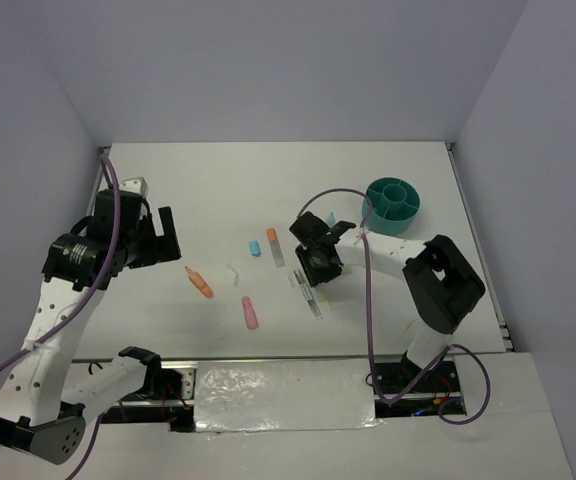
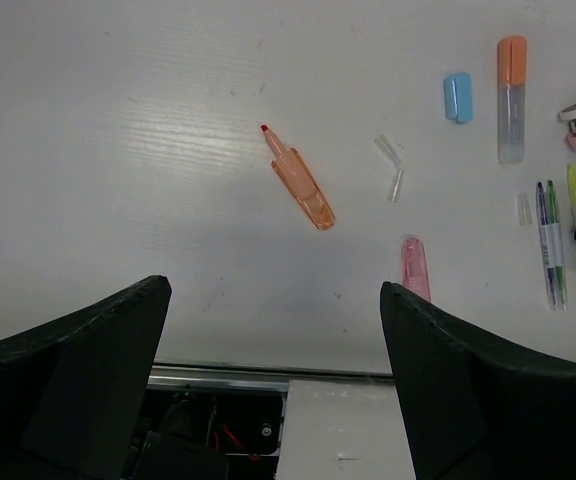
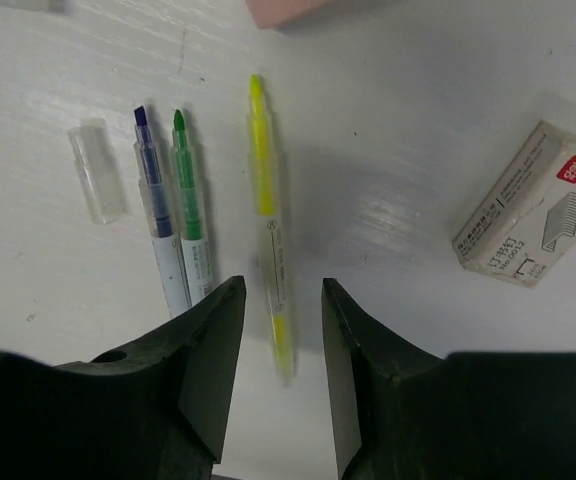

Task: Sort the stationery into containers
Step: Pick up the pen from the center of the board, then close the pen cap on the pen.

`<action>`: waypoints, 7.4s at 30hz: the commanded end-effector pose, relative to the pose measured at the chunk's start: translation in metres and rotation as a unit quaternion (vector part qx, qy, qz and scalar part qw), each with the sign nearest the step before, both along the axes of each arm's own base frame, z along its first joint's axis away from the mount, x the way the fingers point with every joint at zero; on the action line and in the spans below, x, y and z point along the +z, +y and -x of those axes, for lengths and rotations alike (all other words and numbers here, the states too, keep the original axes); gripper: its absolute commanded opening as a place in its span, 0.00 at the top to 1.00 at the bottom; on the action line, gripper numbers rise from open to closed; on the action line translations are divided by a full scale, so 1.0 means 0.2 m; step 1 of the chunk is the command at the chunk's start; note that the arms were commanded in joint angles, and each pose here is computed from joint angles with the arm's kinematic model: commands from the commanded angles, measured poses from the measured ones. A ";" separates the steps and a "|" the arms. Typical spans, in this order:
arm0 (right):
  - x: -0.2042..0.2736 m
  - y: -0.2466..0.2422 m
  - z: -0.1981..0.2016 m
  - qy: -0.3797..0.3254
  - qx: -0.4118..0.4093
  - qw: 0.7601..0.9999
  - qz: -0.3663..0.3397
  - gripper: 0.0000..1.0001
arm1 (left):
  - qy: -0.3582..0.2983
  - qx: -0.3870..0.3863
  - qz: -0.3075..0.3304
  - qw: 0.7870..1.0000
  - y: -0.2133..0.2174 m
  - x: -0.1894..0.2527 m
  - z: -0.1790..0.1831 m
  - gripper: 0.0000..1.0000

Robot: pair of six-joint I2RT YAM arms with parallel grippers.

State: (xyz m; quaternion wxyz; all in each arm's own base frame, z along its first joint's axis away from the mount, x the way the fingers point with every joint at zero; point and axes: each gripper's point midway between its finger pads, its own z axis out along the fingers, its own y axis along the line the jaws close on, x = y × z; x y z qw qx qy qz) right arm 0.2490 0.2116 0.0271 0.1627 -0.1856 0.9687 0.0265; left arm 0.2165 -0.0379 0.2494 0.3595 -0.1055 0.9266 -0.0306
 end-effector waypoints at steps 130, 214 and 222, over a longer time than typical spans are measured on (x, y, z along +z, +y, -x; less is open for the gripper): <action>1.43 0.19 0.32 -0.218 0.038 0.865 -0.450 1.00 | -0.243 -0.300 0.439 0.811 -1.42 0.69 -0.22 1.00; 1.40 0.21 0.28 -0.213 0.042 0.881 -0.421 1.00 | -0.247 -0.285 0.406 0.832 -1.42 0.64 -0.29 1.00; 1.43 0.20 0.27 -0.220 0.041 0.879 -0.422 1.00 | -0.242 -0.290 0.409 0.831 -1.43 0.62 -0.28 1.00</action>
